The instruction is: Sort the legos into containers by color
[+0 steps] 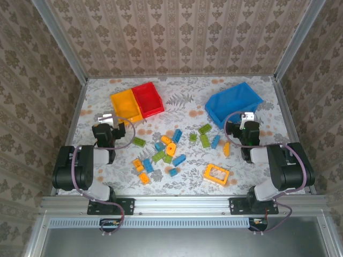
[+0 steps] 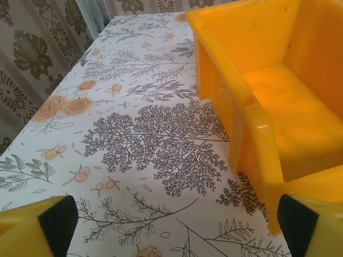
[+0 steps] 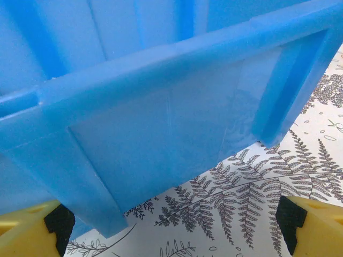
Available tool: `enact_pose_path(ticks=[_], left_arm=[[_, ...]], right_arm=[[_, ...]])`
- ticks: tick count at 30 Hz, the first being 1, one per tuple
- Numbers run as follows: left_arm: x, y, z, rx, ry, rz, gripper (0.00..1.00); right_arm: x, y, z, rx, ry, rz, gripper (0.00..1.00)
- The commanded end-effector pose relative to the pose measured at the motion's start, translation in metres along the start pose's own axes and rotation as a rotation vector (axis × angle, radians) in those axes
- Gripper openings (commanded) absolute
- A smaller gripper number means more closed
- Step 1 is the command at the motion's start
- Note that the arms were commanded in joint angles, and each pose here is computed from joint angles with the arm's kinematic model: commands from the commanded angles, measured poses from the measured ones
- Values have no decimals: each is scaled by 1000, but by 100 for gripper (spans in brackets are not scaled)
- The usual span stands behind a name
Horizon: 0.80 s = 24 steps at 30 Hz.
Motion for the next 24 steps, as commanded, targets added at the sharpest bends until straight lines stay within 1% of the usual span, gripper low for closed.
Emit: enact_pose_path(ticks=[1,18,21,24], left_arm=[[-4,13,-2,-14,6,-51,100],[-4,13,-2,-13,4,-49,100],[1,19,-4,-28,-6,-68,100],[16,34,-8,-58,30,-69,100]], right_arm=[[-4,20,4,3,24,-85,100],[-3,19,4,3,24,-86,100],[5,18,2,-7,11,-127,100],[21,21,-4,-32,-29,-183,100]])
Point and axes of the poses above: each hand's point on the last joint's axis, 136 mm out from that joint toward the fingers, its own x axis back along the fingers, its own z axis along the line the jaws close on, y = z × x, the point moved 8 cm from there along x, back along the fingers, and after that the axes turned 3 degrees about x, right-handed, at the moved point
